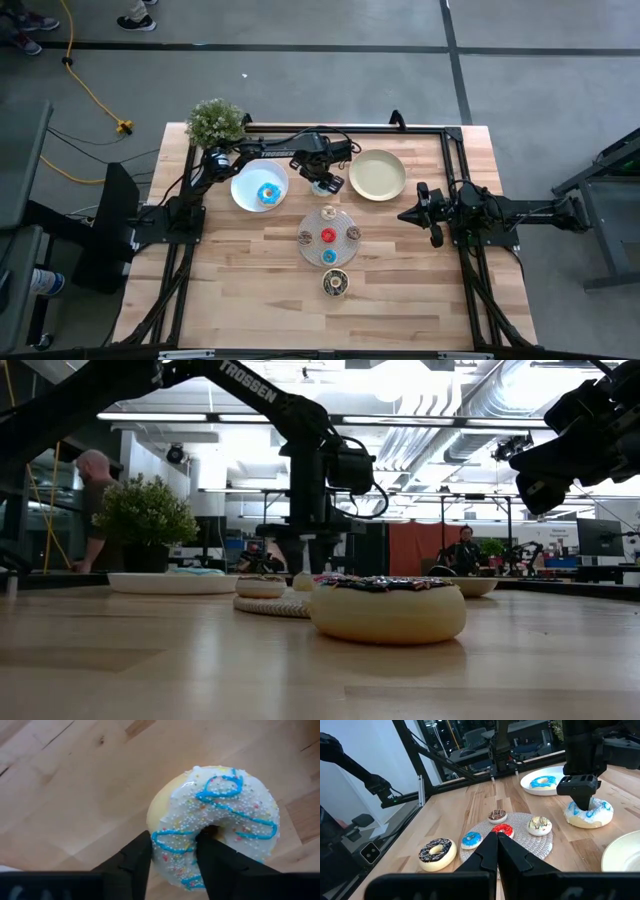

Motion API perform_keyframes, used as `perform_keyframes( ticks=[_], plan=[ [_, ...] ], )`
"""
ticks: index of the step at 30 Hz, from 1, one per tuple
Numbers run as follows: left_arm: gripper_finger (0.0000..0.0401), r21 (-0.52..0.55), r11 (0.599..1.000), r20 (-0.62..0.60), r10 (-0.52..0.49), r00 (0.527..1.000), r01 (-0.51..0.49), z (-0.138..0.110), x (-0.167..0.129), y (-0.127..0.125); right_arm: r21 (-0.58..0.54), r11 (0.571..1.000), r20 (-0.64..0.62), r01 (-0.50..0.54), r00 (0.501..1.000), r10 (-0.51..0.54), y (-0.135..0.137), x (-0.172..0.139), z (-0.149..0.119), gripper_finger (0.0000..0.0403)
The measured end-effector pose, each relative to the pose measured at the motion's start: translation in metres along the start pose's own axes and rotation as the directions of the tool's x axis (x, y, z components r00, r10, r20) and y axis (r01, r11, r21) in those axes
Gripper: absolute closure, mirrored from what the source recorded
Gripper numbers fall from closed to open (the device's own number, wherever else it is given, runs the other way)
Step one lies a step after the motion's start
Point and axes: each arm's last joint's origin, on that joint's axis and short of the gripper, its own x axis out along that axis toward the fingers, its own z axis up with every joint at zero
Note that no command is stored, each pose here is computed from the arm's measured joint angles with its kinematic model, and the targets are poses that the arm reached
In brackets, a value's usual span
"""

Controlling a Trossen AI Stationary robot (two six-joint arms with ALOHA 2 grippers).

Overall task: Pick & Place donuts
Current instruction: Put the big white donut on the white plate

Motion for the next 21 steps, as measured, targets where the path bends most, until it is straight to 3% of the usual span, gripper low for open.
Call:
perform_keyframes(
  ticks=[10,21],
  plan=[
    [0.0283,-0.006,1.000,-0.001,-0.001,1.000,0.001,0.000,-0.001,0.000,0.000,1.000,0.000,0.000,1.000,0.000,0.000,0.000,0.000,0.0402],
    [0.0283,-0.007,1.000,0.000,-0.008,1.000,0.008,0.006,-0.028,-0.003,0.000,1.000,0.000,0.000,1.000,0.000,0.000,0.000,0.000,0.0402]
  ],
)
